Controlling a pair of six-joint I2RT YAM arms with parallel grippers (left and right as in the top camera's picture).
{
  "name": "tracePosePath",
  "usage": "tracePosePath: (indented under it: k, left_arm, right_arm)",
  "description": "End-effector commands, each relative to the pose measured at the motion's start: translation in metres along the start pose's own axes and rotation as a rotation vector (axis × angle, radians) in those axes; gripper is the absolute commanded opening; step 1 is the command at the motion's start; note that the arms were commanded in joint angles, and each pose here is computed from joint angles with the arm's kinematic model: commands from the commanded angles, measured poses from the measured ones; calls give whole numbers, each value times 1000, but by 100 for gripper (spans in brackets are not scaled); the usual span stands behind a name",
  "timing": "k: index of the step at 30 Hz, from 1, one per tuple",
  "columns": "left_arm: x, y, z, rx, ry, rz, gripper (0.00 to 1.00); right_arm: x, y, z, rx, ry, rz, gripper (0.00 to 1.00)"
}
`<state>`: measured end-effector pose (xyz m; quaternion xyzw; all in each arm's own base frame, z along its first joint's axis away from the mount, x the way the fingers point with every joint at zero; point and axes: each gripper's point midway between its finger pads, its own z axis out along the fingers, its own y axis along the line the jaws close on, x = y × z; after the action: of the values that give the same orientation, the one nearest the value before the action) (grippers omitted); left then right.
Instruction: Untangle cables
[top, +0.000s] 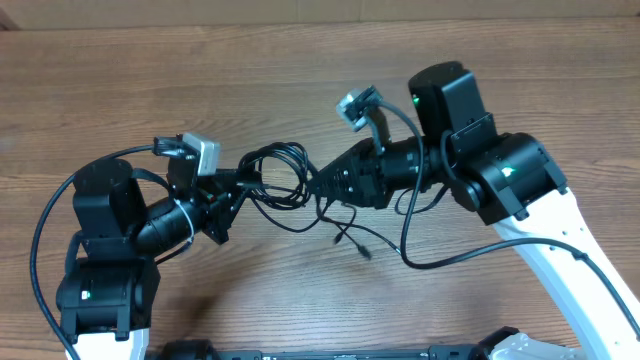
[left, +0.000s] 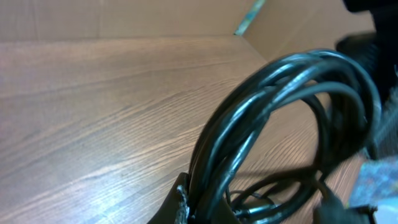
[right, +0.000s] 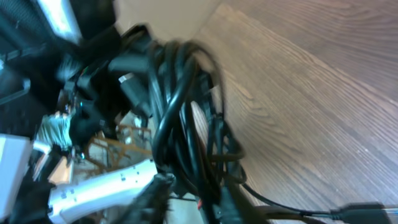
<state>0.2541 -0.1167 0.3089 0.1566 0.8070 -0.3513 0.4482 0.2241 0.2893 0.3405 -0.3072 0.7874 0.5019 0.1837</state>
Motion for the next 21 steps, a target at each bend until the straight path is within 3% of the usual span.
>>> tracePosePath:
  k: [1, 2, 13, 21]
  left_arm:
    - [-4, 3, 0, -19, -10, -117, 4]
    - [-5, 3, 0, -19, -11, -119, 4]
    - [-5, -5, 0, 30, -9, -112, 4]
    - [9, -49, 13, 263, 80, -32, 4]
  right_arm:
    - [-5, 20, -7, -34, -21, -79, 10]
    - [-5, 20, -7, -34, -22, -79, 4]
    - [-12, 11, -7, 19, -46, -95, 4]
    - [-33, 20, -8, -3, -121, -182, 4]
